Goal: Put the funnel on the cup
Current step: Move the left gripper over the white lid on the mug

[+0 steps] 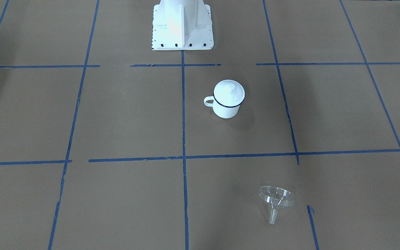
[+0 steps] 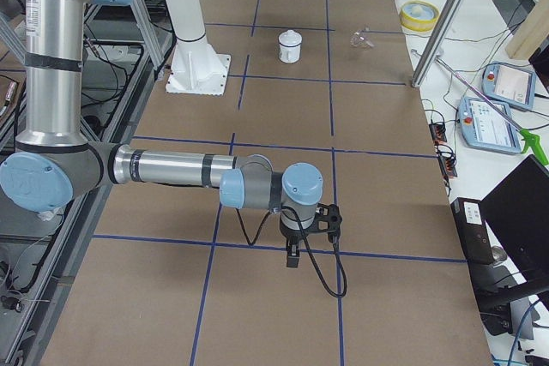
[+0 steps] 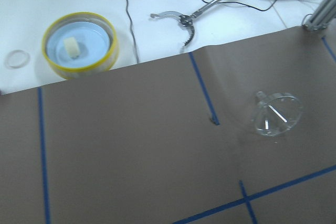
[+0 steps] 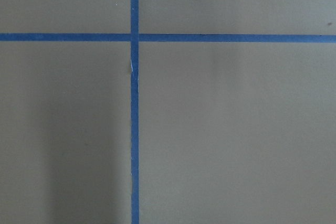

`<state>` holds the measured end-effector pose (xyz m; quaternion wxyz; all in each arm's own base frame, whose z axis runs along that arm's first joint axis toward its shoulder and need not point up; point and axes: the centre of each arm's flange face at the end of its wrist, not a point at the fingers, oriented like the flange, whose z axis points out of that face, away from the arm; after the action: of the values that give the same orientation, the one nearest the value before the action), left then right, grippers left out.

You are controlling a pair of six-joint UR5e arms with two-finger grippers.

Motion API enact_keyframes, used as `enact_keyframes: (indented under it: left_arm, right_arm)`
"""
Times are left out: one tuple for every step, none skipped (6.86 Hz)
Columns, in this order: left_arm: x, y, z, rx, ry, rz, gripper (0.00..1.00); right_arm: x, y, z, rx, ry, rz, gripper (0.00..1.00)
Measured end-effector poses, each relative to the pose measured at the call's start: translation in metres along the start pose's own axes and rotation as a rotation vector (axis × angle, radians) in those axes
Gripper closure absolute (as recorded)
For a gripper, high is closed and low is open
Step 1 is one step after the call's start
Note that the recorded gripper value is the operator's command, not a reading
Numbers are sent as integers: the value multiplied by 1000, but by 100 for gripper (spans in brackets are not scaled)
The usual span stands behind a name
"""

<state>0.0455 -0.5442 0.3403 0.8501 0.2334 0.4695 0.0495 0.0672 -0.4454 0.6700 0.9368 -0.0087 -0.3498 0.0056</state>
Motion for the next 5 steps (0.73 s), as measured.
enact_keyframes:
  left_arm:
    - [49, 7, 28, -41, 49, -68, 0]
    - [99, 16, 54, -74, 74, -151, 0]
    - [146, 23, 82, -93, 68, -217, 0]
    - [194, 24, 107, -125, 45, -269, 0]
    - [243, 26, 126, -171, 10, -319, 0]
  right_arm:
    - [0, 0, 0, 0, 0, 0, 0]
    - [0, 0, 0, 0, 0, 0, 0]
    - [0, 0, 0, 0, 0, 0, 0]
    - [0, 0, 0, 0, 0, 0, 0]
    - [0, 0, 0, 0, 0, 0, 0]
